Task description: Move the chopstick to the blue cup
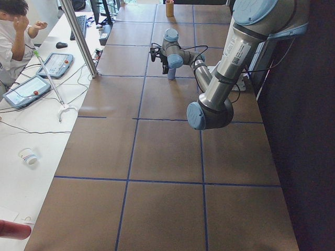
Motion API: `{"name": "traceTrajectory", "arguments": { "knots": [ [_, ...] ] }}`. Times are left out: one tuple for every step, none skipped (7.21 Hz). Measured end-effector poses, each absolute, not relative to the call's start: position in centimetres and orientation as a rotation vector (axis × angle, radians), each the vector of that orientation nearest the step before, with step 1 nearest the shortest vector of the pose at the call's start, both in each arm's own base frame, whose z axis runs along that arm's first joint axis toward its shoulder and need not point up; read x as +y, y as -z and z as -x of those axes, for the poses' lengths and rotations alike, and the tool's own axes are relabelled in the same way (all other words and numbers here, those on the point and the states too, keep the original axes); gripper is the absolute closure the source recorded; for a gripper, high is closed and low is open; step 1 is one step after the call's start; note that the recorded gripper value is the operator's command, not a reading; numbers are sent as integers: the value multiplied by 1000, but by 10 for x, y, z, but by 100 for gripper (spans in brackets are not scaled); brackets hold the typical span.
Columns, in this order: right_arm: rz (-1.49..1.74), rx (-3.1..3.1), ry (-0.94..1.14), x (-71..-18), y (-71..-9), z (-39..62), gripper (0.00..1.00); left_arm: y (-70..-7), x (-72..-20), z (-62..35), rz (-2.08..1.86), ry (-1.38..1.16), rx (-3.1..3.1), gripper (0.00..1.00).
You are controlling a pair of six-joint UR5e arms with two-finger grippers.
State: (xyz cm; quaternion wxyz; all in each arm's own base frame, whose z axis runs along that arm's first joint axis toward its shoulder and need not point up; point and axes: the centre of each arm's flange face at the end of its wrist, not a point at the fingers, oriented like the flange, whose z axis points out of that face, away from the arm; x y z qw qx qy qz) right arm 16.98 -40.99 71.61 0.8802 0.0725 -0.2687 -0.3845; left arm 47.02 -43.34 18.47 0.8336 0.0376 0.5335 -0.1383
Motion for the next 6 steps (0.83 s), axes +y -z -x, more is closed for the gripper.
{"name": "traceTrajectory", "arguments": {
  "knots": [
    [-146,-569,794,-406,-688,-174,100,-183,-433,-469,-80,296,1140,0],
    [-145,-574,784,-400,-664,-180,100,-182,-432,-468,-80,298,1147,0],
    [-150,-573,779,-395,-645,-184,100,-181,-432,-468,-78,302,1149,0],
    [-158,-569,775,-391,-630,-189,100,-182,-432,-468,-76,305,1150,0],
    [-171,-558,768,-387,-618,-196,100,-183,-432,-468,-75,306,1148,0],
    [-192,-542,757,-383,-606,-205,100,-184,-432,-470,-73,306,1146,0]
  ]
}}
